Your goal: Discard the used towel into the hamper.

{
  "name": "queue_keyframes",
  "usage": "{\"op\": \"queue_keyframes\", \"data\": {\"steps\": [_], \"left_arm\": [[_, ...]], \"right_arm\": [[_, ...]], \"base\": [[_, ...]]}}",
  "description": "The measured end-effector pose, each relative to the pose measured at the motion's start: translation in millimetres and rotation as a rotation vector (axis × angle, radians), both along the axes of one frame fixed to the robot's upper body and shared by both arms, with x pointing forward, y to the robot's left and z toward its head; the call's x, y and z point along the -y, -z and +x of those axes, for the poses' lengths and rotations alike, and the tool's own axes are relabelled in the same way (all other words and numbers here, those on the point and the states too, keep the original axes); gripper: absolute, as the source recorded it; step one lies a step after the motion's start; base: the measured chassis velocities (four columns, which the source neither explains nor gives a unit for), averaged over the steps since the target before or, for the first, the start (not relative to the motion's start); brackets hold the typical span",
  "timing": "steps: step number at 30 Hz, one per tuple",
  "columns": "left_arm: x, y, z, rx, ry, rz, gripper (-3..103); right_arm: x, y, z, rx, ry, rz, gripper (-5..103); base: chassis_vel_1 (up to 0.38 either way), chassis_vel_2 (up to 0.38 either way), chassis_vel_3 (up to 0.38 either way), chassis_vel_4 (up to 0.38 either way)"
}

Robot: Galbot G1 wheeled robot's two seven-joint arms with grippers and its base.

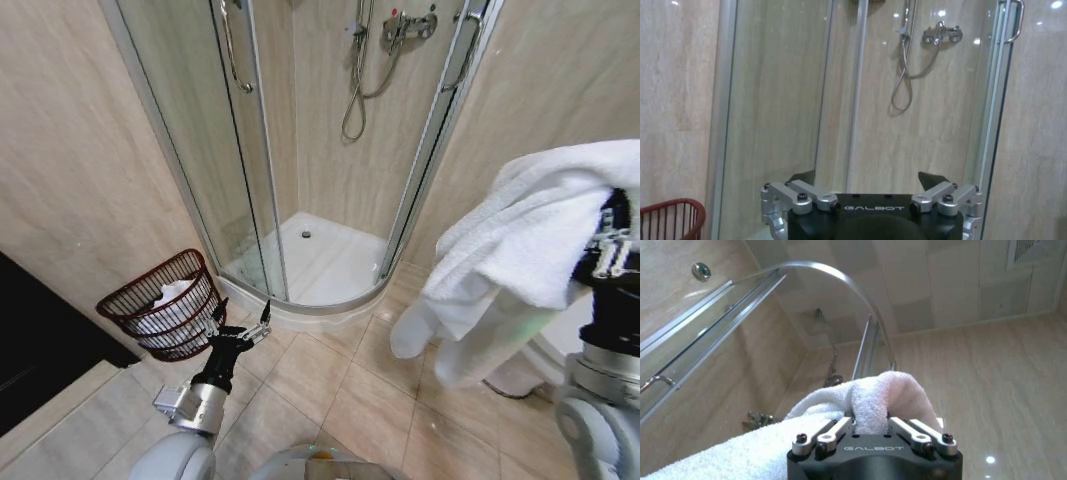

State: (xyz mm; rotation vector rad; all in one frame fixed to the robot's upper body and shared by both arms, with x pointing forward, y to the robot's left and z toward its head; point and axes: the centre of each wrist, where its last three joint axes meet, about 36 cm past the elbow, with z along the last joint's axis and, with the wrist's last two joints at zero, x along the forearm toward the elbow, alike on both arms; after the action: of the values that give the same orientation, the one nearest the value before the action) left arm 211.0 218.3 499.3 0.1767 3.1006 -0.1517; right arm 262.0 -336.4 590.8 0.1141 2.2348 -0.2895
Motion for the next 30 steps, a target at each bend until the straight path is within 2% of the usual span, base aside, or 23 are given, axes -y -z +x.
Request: {"op": "queue_keyframes", "data": {"steps": [14, 30], "left_arm": [[0.0, 0.0, 0.0, 0.0, 0.0, 0.0, 100], [0.0, 0.0, 0.0, 0.0, 0.0, 0.0, 100]], "right_arm": [[2.7, -3.6, -0.2, 0.031, -0.004, -0.013, 13], [3.8, -7.4, -4.0, 0.081, -0.006, 0.015, 13]], "base": [[0.0, 0.0, 0.0, 0.0], [0.0, 0.0, 0.0, 0.0]]}}
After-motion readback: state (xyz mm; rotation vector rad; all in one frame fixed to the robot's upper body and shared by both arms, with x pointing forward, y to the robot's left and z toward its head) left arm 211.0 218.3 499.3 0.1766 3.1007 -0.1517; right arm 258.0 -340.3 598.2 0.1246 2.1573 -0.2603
